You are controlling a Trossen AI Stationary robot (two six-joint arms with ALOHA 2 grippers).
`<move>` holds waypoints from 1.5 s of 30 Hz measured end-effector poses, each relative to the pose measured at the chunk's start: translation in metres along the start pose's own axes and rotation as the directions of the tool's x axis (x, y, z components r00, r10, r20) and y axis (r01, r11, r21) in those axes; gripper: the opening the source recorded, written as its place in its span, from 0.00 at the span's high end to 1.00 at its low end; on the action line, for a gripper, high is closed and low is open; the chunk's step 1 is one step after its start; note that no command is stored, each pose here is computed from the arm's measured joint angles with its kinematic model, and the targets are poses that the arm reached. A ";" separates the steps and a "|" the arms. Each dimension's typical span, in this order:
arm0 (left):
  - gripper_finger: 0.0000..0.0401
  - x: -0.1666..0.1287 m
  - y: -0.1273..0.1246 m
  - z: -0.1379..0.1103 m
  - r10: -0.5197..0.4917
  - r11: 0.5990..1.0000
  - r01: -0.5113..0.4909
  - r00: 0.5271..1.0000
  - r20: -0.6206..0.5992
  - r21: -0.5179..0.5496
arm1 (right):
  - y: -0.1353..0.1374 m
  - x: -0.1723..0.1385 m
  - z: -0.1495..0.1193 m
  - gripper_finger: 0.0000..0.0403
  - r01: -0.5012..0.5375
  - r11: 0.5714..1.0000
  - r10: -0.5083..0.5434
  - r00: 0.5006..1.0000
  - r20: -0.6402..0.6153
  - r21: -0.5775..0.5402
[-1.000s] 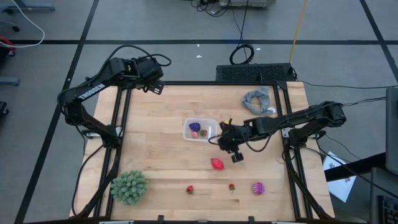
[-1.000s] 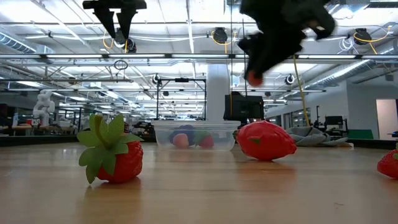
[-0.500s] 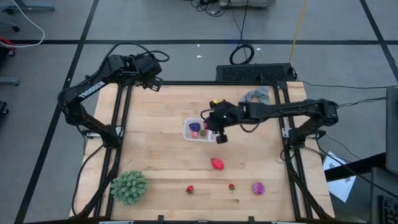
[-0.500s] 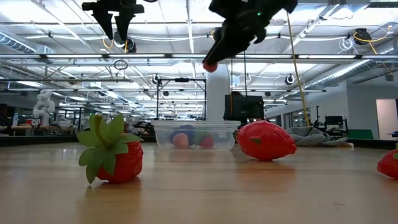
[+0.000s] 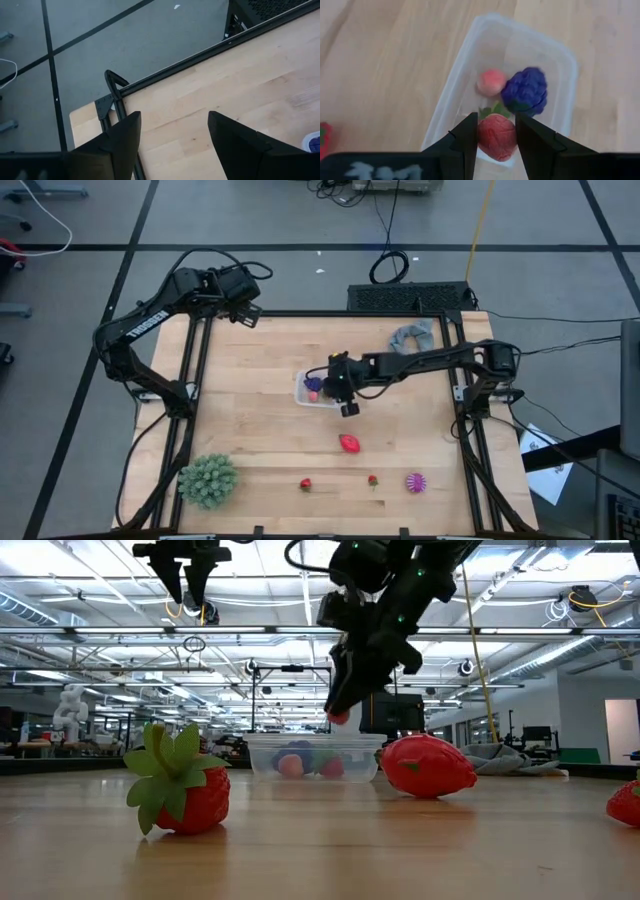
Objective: Pick and placing Produce into tupperware
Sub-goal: Put the apricot into the transparent bin
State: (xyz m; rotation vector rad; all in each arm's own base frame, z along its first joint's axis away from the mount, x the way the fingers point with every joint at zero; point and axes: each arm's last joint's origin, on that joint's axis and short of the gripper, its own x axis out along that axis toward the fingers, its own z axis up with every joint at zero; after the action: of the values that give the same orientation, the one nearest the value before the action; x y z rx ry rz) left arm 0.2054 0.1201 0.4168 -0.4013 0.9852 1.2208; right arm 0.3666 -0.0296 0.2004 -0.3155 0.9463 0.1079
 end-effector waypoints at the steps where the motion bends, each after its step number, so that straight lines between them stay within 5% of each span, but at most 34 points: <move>1: 0.41 0.000 0.000 0.000 0.000 1.000 0.000 1.000 0.000 0.000 | 0.000 0.002 -0.002 0.72 -0.003 1.000 0.003 1.000 -0.011 0.002; 45: 0.41 0.000 0.000 0.000 -0.002 1.000 0.002 1.000 -0.001 0.000 | -0.018 0.021 -0.025 0.72 -0.008 0.998 0.015 0.993 -0.119 0.058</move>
State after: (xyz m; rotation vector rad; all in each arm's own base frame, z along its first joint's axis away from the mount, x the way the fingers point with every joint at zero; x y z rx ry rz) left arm 0.2055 0.1199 0.4167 -0.4029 0.9853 1.2190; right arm 0.3631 -0.0553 0.1739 -0.2657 1.0676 0.0730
